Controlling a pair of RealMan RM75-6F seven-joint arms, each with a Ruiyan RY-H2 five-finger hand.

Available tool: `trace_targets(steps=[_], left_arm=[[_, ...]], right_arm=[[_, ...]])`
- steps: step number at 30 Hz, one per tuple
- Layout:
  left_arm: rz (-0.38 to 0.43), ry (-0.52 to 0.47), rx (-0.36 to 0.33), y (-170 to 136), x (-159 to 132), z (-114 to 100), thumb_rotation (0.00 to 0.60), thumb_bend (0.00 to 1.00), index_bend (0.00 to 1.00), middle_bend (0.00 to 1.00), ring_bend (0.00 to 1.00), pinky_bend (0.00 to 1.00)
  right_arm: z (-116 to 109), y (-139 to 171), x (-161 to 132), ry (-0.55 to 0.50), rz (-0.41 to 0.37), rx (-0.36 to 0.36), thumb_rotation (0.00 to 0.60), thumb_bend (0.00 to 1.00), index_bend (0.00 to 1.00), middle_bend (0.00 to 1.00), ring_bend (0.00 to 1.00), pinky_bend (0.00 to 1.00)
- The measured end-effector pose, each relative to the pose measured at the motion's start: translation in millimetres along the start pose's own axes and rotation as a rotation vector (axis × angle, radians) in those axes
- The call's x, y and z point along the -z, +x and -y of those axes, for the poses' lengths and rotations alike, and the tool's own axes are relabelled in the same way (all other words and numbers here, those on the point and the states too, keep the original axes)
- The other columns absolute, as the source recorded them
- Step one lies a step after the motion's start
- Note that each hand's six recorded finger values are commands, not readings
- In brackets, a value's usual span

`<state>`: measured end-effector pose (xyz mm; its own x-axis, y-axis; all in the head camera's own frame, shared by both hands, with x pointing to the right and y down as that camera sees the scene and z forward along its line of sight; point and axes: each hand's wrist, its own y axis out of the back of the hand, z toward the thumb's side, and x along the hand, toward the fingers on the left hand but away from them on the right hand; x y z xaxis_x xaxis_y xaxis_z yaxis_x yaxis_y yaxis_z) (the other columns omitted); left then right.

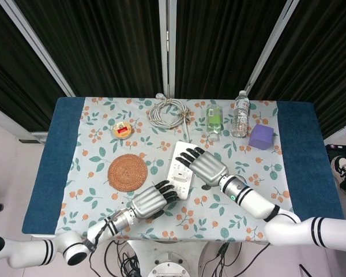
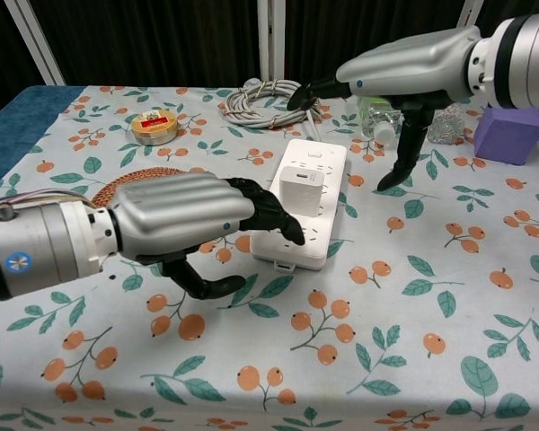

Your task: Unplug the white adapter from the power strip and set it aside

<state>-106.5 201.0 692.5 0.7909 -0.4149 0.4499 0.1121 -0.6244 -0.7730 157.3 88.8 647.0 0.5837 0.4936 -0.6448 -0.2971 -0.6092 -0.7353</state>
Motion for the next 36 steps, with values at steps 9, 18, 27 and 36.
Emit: trace_targets(steps=[9, 18, 27, 36], left_arm=[[-0.036, -0.020, 0.017, 8, 7, 13, 0.600, 0.42, 0.18, 0.18, 0.10, 0.12], [-0.048, -0.025, 0.014, 9, 9, 18, 0.600, 0.41, 0.18, 0.18, 0.10, 0.12], [-0.049, -0.038, 0.014, 13, 8, 20, 0.600, 0.41, 0.18, 0.18, 0.10, 0.12], [-0.053, -0.044, 0.016, 15, 10, 22, 0.600, 0.40, 0.18, 0.18, 0.10, 0.12]], right_arm=[[19, -22, -1, 0.061, -0.007, -0.014, 0.600, 0.04, 0.09, 0.12, 0.00, 0.15], [31, -42, -10, 0.126, -0.060, -0.003, 0.600, 0.10, 0.15, 0.14, 0.00, 0.16], [39, -57, -17, 0.199, -0.110, 0.029, 0.600, 0.16, 0.28, 0.22, 0.08, 0.22], [43, -64, -20, 0.204, -0.158, 0.080, 0.600, 0.23, 0.36, 0.28, 0.16, 0.31]])
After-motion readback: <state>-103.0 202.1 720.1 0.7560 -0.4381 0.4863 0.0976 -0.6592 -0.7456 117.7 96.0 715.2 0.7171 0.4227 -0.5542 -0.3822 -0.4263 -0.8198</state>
